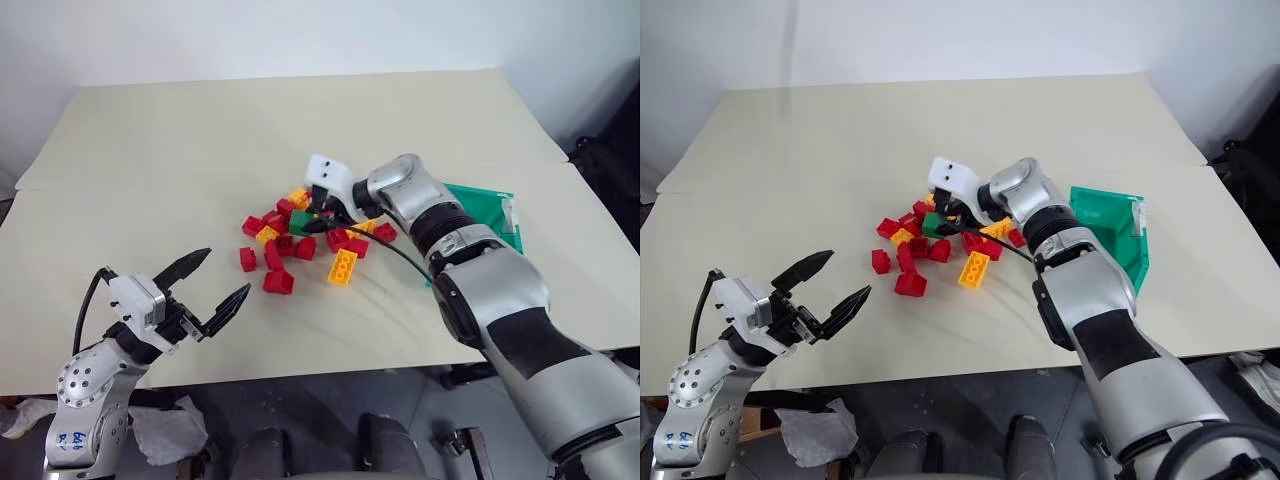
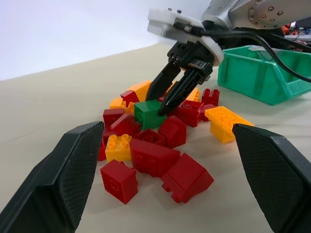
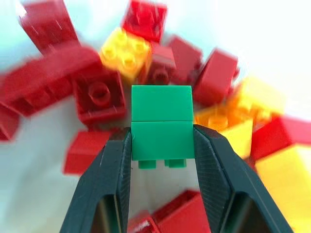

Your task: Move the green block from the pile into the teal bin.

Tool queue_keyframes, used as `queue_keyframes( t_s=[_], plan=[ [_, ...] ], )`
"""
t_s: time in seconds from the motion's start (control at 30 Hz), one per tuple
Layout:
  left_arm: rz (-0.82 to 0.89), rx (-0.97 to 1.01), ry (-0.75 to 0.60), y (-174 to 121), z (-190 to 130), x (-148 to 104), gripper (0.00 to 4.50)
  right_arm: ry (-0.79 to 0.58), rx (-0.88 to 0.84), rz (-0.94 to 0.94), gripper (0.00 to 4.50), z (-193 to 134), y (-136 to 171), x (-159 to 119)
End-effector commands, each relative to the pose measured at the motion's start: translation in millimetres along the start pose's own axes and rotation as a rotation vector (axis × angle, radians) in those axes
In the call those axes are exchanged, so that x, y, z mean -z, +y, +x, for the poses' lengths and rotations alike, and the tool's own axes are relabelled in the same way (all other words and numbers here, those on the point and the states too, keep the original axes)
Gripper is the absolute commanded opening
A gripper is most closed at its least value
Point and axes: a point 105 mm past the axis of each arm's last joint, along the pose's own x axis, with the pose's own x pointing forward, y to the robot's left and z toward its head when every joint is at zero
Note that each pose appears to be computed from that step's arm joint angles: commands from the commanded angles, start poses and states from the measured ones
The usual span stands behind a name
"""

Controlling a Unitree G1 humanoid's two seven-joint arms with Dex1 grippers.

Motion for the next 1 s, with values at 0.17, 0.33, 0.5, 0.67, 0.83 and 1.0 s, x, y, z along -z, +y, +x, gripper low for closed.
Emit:
queue_keyframes(
  t_s=[0.17,0.33,0.5,0.67,0.83,1.0],
  plan=[
    [-0.021,0.112,-0.074,-16,15,-14,4.50,-0.380,0.082,-0.050,1.46,-90,-33,-44],
    [-0.083,0.315,-0.116,-42,35,-21,4.50,-0.462,0.257,-0.077,1.46,-173,-43,-12],
    [-0.093,0.490,-0.102,-57,50,-17,4.50,-0.352,0.445,-0.012,1.46,-236,-34,41],
    [-0.070,0.612,-0.078,-57,66,-6,4.50,-0.130,0.573,0.120,1.46,-273,-11,110],
    [-0.063,0.630,-0.100,-53,77,-6,4.50,-0.070,0.591,0.203,1.46,-273,3,135],
    [-0.067,0.612,-0.107,-49,78,-4,4.50,-0.078,0.545,0.265,2.23,-265,10,137]
  ],
)
